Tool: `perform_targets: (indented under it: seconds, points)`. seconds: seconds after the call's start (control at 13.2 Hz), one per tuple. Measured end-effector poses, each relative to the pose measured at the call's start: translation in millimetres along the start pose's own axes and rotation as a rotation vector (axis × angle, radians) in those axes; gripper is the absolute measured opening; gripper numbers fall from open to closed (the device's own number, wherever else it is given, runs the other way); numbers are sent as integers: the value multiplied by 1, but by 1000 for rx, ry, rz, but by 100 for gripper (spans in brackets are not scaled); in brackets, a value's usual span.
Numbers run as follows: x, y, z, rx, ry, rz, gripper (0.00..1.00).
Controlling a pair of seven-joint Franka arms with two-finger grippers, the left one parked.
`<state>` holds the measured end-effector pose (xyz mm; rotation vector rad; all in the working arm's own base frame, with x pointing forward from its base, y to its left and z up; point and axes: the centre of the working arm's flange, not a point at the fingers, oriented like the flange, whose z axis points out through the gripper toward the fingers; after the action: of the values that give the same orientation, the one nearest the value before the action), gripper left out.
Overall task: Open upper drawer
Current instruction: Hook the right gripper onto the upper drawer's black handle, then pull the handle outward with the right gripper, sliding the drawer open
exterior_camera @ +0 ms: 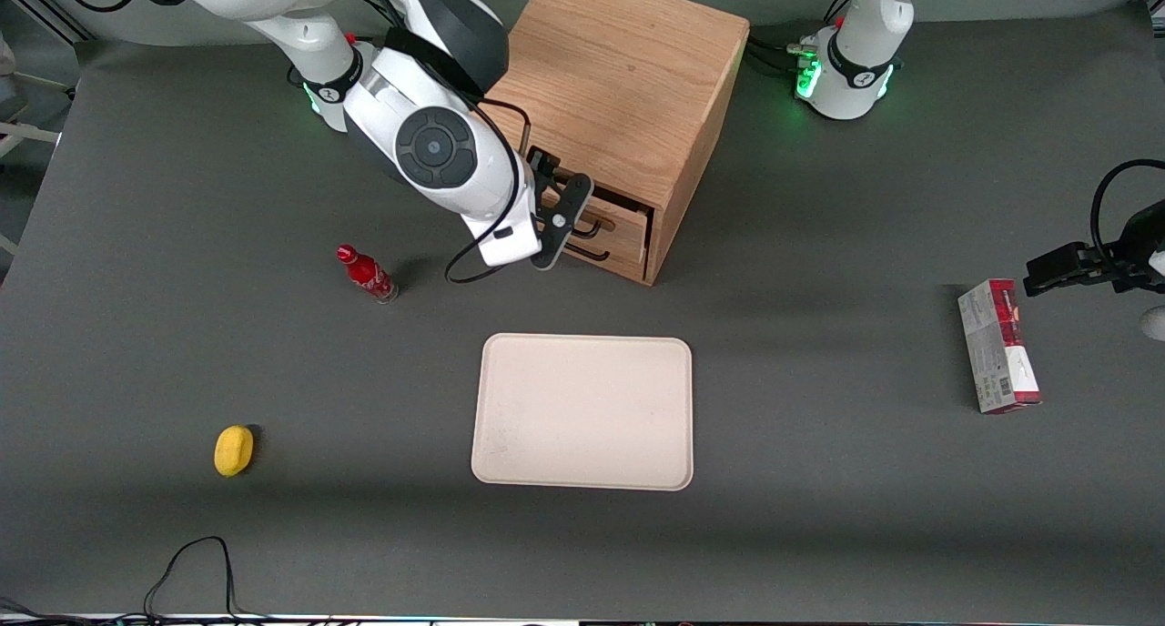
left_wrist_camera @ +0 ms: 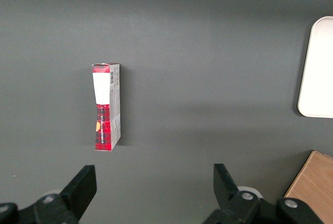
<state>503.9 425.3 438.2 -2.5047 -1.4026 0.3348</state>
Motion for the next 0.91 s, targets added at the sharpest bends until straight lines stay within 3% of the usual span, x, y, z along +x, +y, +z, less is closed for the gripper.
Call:
perform_targets:
  seconds: [0.61,0.91]
  points:
    - [22,20,41,-44,26,-49,100]
    - [21,38,40,-112,22,-91,100]
